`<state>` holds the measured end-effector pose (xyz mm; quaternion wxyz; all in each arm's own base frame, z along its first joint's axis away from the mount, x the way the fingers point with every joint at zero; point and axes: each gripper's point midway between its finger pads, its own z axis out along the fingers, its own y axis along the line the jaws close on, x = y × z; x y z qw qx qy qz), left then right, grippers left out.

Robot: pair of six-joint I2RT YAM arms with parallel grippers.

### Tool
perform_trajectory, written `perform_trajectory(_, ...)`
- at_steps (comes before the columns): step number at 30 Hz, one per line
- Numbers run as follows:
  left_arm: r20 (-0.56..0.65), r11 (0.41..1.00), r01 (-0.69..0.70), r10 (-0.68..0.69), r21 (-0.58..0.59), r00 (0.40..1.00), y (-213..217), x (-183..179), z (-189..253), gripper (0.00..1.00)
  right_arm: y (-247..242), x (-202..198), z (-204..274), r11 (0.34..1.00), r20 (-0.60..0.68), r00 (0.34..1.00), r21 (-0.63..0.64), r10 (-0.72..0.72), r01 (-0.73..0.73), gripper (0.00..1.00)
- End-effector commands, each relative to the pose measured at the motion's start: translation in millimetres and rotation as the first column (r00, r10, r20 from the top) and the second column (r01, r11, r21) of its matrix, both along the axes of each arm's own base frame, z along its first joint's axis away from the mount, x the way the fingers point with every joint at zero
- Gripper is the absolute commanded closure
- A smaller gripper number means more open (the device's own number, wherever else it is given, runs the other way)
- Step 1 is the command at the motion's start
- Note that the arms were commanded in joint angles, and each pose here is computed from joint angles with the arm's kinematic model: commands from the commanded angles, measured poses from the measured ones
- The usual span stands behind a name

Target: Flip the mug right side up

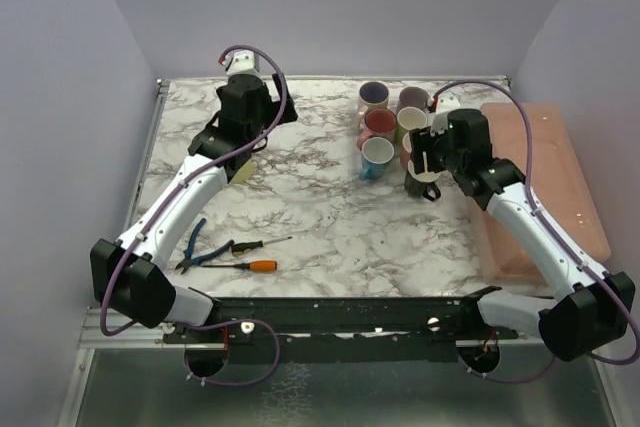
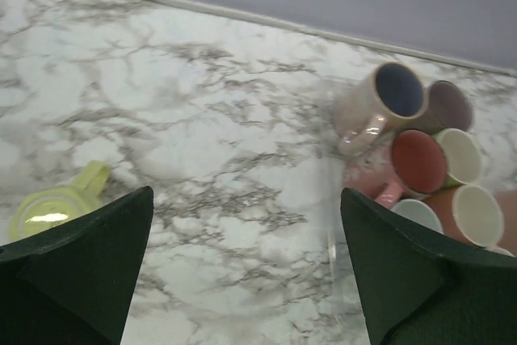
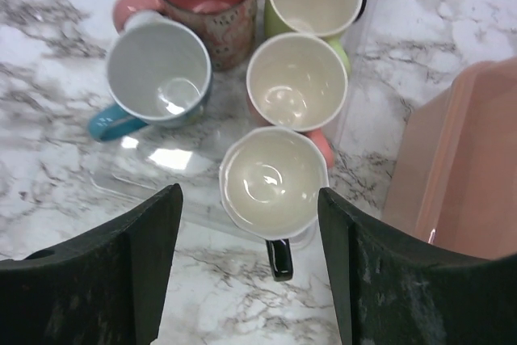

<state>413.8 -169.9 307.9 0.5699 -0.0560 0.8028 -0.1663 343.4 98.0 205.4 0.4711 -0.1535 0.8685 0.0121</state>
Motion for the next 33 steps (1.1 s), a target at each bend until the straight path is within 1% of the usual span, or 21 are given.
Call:
perform_trajectory(1,-0.069,0.932,-0.328,0.341,0.152,0.937,67.2,-8.0,-36.2,0.02,21.9,1.1,36.0,0.984,0.038,0.999,0.18,0.008,-0.014,0.28)
perform_trajectory(3,-0.098,0.897,-0.401,0.423,0.185,0.901,83.6,-10.4,-51.4,0.02,27.9,4.3,45.0,0.973,0.053,0.999,0.23,0.0,-0.012,0.28)
perform_trajectory(5,-0.135,0.874,-0.441,0.472,0.204,0.871,99.5,-9.2,-65.3,0.01,38.3,4.7,51.8,0.958,0.059,0.998,0.282,0.026,-0.041,0.28)
perform_trajectory(7,-0.181,0.864,-0.45,0.491,0.226,0.852,113.6,-6.0,-80.4,0.02,43.4,7.1,55.4,0.949,0.061,0.998,0.311,0.031,-0.048,0.28)
perform_trajectory(9,-0.232,0.856,-0.457,0.508,0.24,0.829,130.9,-1.2,-95.9,0.04,47.1,9.3,56.5,0.943,0.054,0.998,0.331,0.032,-0.048,0.28)
perform_trajectory(11,-0.289,0.863,-0.442,0.5,0.245,0.816,145.1,5.3,-109.9,0.06,50.3,10.4,55.7,0.938,0.044,0.998,0.342,0.039,-0.052,0.28)
perform_trajectory(15,-0.39,0.904,-0.342,0.421,0.258,0.819,150.3,23.7,-128.4,0.09,54.9,10.9,49.6,0.929,0.018,0.999,0.367,0.042,-0.046,0.29)
perform_trajectory(20,-0.526,0.932,-0.191,0.333,0.307,0.782,138.0,48.1,-155.4,0.18,58.9,8.5,43.2,0.919,-0.004,0.999,0.391,0.046,-0.041,0.29)
perform_trajectory(22,-0.557,0.937,-0.157,0.314,0.311,0.769,133.7,58.4,-158.4,0.2,59.7,7.2,41.1,0.916,-0.009,0.999,0.399,0.047,-0.039,0.29)
perform_trajectory(24,-0.596,0.942,-0.115,0.292,0.316,0.748,129.8,63.1,-169.9,0.22,61.1,4.4,38.0,0.913,-0.014,0.998,0.405,0.057,-0.046,0.29)
perform_trajectory(28,-0.66,0.95,-0.038,0.244,0.31,0.711,121.9,66.1,-186.1,0.26,75.5,-5.6,37.0,0.884,0.016,0.989,0.446,0.15,-0.141,0.29)
perform_trajectory(30,-0.678,0.953,0.006,0.211,0.303,0.704,116.6,66.0,-188.9,0.27,79.1,-9.2,35.8,0.874,0.018,0.985,0.459,0.173,-0.162,0.29)
perform_trajectory(33,-0.691,0.944,0.068,0.187,0.324,0.698,110.0,62.9,-193.5,0.27,80.5,-10.1,32.9,0.871,0.01,0.984,0.463,0.18,-0.164,0.29)
